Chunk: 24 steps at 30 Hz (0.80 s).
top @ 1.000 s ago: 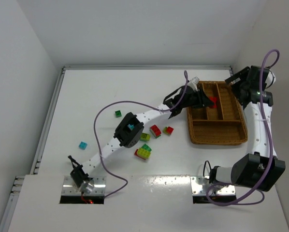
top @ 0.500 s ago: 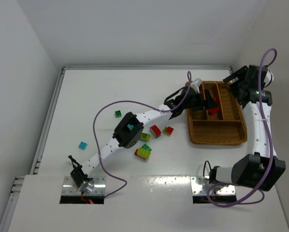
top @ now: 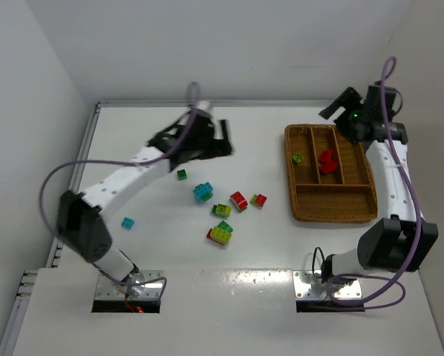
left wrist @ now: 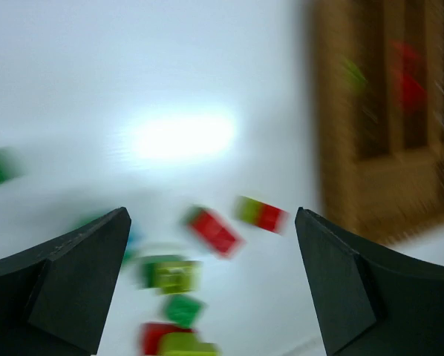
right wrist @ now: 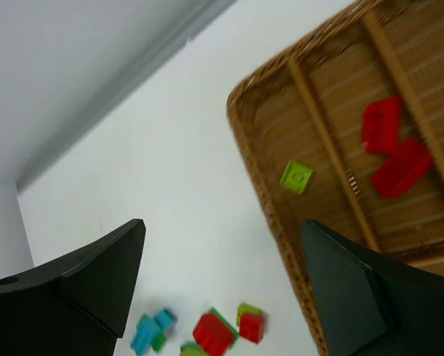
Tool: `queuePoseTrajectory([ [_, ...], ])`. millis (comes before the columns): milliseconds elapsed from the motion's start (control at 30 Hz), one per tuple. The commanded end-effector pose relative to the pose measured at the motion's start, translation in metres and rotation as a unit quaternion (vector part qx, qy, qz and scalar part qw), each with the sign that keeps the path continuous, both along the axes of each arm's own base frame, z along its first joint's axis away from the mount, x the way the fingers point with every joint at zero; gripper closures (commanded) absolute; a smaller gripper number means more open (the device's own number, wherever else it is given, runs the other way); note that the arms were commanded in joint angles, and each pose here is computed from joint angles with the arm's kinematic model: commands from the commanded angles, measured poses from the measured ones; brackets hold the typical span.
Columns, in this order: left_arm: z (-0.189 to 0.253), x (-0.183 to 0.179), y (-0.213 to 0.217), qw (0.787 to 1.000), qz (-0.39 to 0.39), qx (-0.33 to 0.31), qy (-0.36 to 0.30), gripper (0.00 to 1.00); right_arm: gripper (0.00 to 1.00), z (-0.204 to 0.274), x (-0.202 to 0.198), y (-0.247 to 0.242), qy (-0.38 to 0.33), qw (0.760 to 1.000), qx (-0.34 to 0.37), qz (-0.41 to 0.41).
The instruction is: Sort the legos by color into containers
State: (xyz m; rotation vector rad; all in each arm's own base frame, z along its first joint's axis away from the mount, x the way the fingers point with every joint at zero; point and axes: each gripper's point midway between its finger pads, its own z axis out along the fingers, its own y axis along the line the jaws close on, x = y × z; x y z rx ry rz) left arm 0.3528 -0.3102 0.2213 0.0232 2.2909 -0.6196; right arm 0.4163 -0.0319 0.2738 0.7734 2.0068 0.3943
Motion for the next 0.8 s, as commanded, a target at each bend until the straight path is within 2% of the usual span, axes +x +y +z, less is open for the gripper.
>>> queuePoseTrajectory([
  [0, -0.032, -0.016, 0.160, 0.973, 0.196, 0.099, 0.075, 0.00, 0.14, -0.020, 0.007, 0.046, 0.032, 0.997, -0.019, 0.075],
  [33, -0.036, -0.016, 0.200, 0.959, 0.251, 0.095, 0.090, 0.00, 0.14, -0.026, 0.006, 0.070, 0.042, 0.994, -0.021, 0.101],
  [133, -0.061, -0.052, 0.261, 0.920, 0.351, 0.076, 0.158, 0.00, 0.14, -0.043, 0.002, 0.126, 0.064, 0.983, -0.027, 0.171],
  [233, -0.090, -0.079, 0.287, 0.884, 0.406, 0.068, 0.220, 0.00, 0.14, -0.065, -0.013, 0.162, 0.091, 0.971, -0.039, 0.218],
  [267, -0.097, -0.085, 0.303, 0.867, 0.434, 0.060, 0.239, 0.00, 0.14, -0.073, -0.017, 0.166, 0.100, 0.969, -0.043, 0.222],
  [400, -0.129, -0.110, 0.329, 0.826, 0.474, 0.063, 0.298, 0.00, 0.14, -0.112, -0.048, 0.171, 0.135, 0.959, -0.048, 0.246],
  [600, -0.160, -0.130, 0.348, 0.792, 0.500, 0.077, 0.341, 0.00, 0.14, -0.143, -0.091, 0.179, 0.156, 0.945, -0.044, 0.285],
  [767, -0.181, -0.129, 0.348, 0.780, 0.511, 0.064, 0.356, 0.03, 0.13, -0.155, -0.107, 0.182, 0.162, 0.938, -0.031, 0.305],
])
